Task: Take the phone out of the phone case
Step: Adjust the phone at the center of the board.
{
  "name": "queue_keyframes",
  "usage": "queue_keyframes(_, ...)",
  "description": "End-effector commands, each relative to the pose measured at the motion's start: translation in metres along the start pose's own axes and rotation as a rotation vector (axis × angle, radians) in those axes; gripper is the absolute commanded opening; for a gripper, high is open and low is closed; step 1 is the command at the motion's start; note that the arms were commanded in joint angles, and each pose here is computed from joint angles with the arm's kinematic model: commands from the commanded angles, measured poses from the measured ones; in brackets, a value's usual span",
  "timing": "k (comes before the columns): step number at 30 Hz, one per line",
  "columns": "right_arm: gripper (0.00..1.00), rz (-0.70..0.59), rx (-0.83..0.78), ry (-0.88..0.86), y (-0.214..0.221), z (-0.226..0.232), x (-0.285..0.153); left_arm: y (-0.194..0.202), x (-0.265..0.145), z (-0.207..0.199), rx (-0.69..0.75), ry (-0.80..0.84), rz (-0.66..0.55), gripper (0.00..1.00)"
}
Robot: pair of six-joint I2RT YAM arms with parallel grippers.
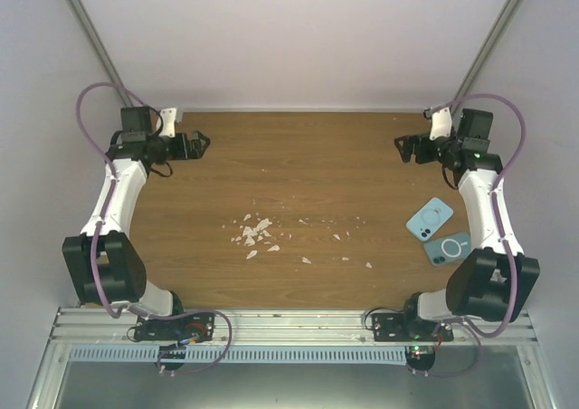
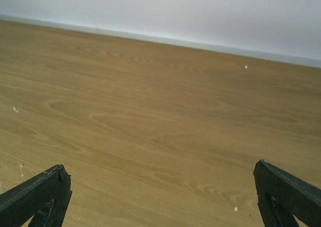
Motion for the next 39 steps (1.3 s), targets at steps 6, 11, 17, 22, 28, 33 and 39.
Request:
queue_keyframes(6, 1.00, 0.146, 0.016, 0.108, 0.044, -0.001, -0.024, 0.020, -0.011, -0.039, 0.130, 0.017, -0.029, 0.99)
queue_keyframes(11, 1.00, 0.241, 0.107, 0.141, 0.063, -0.019, -0.035, 0.024, -0.016, -0.051, 0.169, 0.044, -0.046, 0.99)
queue_keyframes(17, 1.00, 0.287, 0.261, 0.247, 0.085, -0.059, -0.047, 0.024, -0.021, -0.053, 0.196, 0.047, -0.073, 0.99)
queue_keyframes(22, 1.00, 0.303, 0.437, 0.308, 0.101, -0.100, -0.056, 0.023, -0.023, -0.056, 0.204, 0.067, -0.098, 0.99)
queue_keyframes(28, 0.99, 0.343, 0.616, 0.307, 0.128, -0.133, -0.049, 0.022, -0.026, -0.053, 0.191, 0.058, -0.122, 0.99)
queue_keyframes(33, 1.00, 0.353, 0.686, 0.276, 0.140, -0.144, -0.030, 0.023, -0.026, -0.049, 0.172, 0.060, -0.131, 0.99)
queue_keyframes(39, 1.00, 0.385, 0.717, 0.266, 0.154, -0.154, -0.011, 0.023, -0.026, -0.047, 0.161, 0.061, -0.137, 0.99)
Point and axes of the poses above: each gripper's point midway between its finger pads, its own x axis out along the fingers, its own z axis along the line the jaws close on, y = z × x, the point moved 5 cm from there along -x, back along the fingers, and after that the axes turned 14 degrees about x, right-handed, at the moved point
